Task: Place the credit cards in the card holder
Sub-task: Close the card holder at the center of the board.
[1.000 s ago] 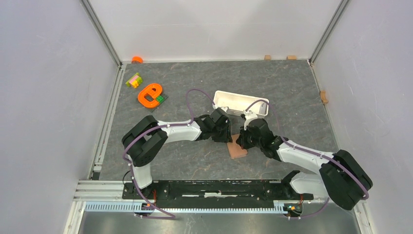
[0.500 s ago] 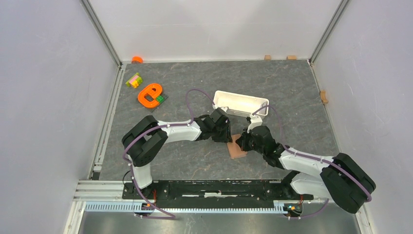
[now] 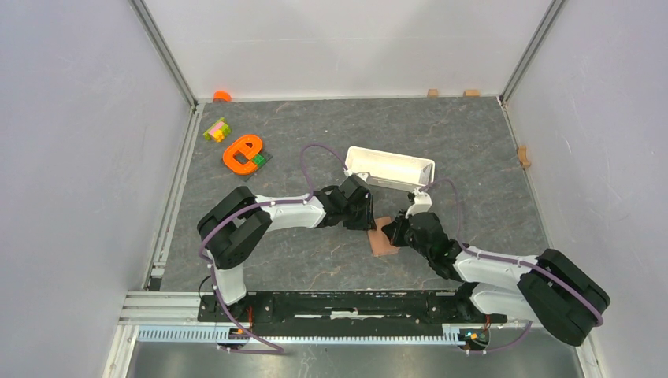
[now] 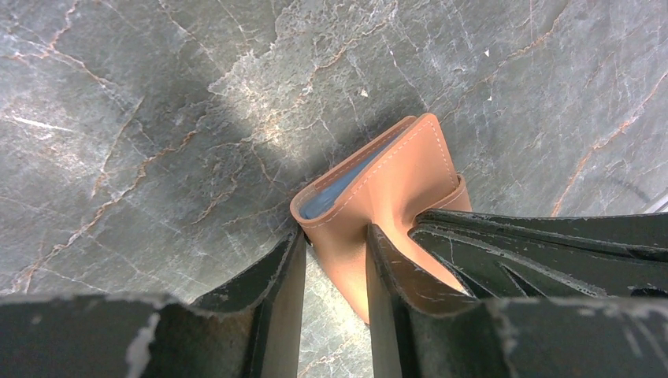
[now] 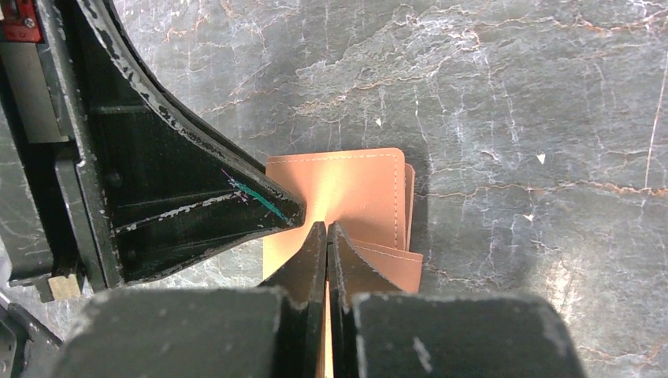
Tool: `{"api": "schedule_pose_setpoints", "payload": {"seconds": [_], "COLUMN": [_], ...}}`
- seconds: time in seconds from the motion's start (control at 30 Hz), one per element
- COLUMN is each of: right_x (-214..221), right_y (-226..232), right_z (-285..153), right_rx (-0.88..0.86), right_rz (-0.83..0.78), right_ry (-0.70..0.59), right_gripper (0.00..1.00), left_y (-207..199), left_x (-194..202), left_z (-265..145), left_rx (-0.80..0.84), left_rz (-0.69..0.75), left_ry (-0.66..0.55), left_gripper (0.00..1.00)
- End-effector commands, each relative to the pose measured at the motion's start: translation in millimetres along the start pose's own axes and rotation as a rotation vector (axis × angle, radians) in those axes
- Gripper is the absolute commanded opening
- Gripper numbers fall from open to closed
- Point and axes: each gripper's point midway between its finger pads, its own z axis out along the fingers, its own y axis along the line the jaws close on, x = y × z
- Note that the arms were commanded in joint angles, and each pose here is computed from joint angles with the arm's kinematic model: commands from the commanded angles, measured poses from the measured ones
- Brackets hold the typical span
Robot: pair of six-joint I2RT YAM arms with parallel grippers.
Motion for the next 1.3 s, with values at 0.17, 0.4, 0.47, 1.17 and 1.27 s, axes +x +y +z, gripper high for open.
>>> {"api": "schedule_pose_setpoints", "payload": {"seconds": [0.17,0.4,0.47,1.17,1.27], "right_x": [144.9,163.2,167.1,-54.4,-88.4], "right_y": [-117.6,-123.1,-124.6,35.2,22.6], "right_z": [-73.5,-81.9,-84.5,-0.9,-4.8], "right_rx": [0.391,0.399,0.405,0.064,0.059], "right_rz": [-0.068,-0.025,-0.010,-0.331,-0.324], "right_ry": [0.499,0.535,0.539,0.226,0.186], "right_gripper": [0.00,0.00,0.00,0.61,0.73], "left_y": [43.0,51.3,55.1,112.1,142.3], "left_x": [39.8,18.6,12.3,-113.9,-122.9], "left_z": [8.6,-0.7,-3.4,-157.3,-196.5], "left_rx": [-0.140,-0.143,-0.142,-0.182,-0.239], "left_rz": [-0.007,-0.021,-0.027,-0.130,-0.176], "left_ry": [0.111,0.068,0.059,-0.316,-0.384], "left_gripper": [0.38,0.37,0.37,0.96,1.00]}}
